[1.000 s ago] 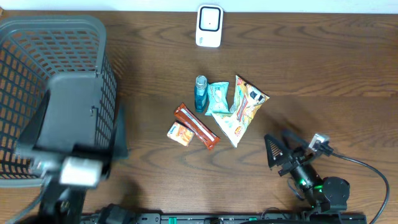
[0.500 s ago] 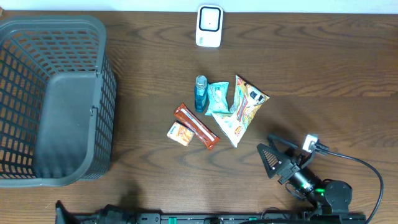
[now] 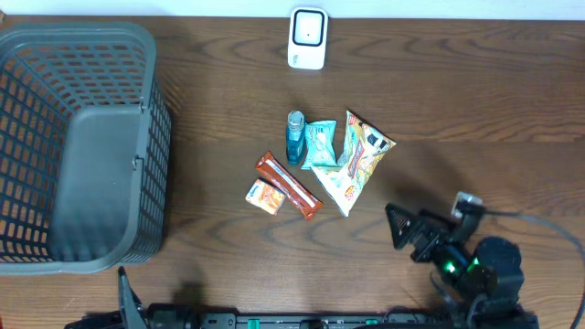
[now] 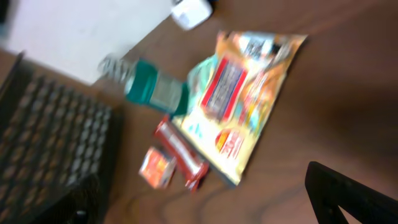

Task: Scan the item barcode
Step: 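Move the right gripper over the yellow snack bag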

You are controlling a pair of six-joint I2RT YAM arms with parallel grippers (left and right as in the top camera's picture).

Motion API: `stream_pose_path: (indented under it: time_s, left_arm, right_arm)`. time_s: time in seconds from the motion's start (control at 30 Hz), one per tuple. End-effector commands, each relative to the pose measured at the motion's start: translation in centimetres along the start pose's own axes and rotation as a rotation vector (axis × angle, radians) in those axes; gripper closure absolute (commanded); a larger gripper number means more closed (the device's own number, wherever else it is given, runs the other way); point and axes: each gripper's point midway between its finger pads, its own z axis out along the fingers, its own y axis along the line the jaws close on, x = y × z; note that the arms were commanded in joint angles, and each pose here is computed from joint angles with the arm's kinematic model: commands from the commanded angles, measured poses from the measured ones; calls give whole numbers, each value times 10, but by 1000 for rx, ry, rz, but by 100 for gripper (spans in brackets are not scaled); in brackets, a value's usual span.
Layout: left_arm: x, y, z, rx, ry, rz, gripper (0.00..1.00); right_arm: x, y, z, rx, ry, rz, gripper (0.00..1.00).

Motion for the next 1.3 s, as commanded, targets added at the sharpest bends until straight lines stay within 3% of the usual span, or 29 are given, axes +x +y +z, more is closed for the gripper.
stream_pose_path:
  time_s: [0.0,0.17,0.2,0.23,0.3,0.37,0.4,0.63,0.8,1.0,1.17,1.27]
  left_arm:
    - [-5,-1,-2,8,-21,16,2]
    - [0,-4,-2,20,-2,13,2]
    - [2,-5,-2,25,7,12,1]
    - [3,-6,-2,29,13,11,2]
    - [5,-7,-2,34,22,10,2]
    - [6,-8,-2,36,24,9,2]
    - [6,-8,-2,36,25,10,2]
    - [7,-9,-2,39,30,8,2]
    - [8,-9,-2,42,34,8,2]
    - [10,-10,-2,46,41,7,2]
    - [11,-11,-2,49,46,6,2]
    - [11,-11,-2,49,46,7,2]
  right_arm:
    - [-30,-15,9,214,-50,-69,1]
    - [-43,6,51,305,51,-136,5]
    - [-44,13,61,300,68,-145,14]
    - [-45,18,72,299,86,-157,31]
    - [-43,23,97,305,121,-187,73]
    - [-35,17,126,316,158,-188,94]
    - [-28,13,138,313,182,-185,98]
    - [40,-35,217,332,369,-159,99]
    - [90,-81,229,420,514,-147,99]
    - [70,-92,208,510,494,-139,99]
    - [10,-67,176,527,330,-186,99]
    - [-22,-32,162,426,235,-259,99]
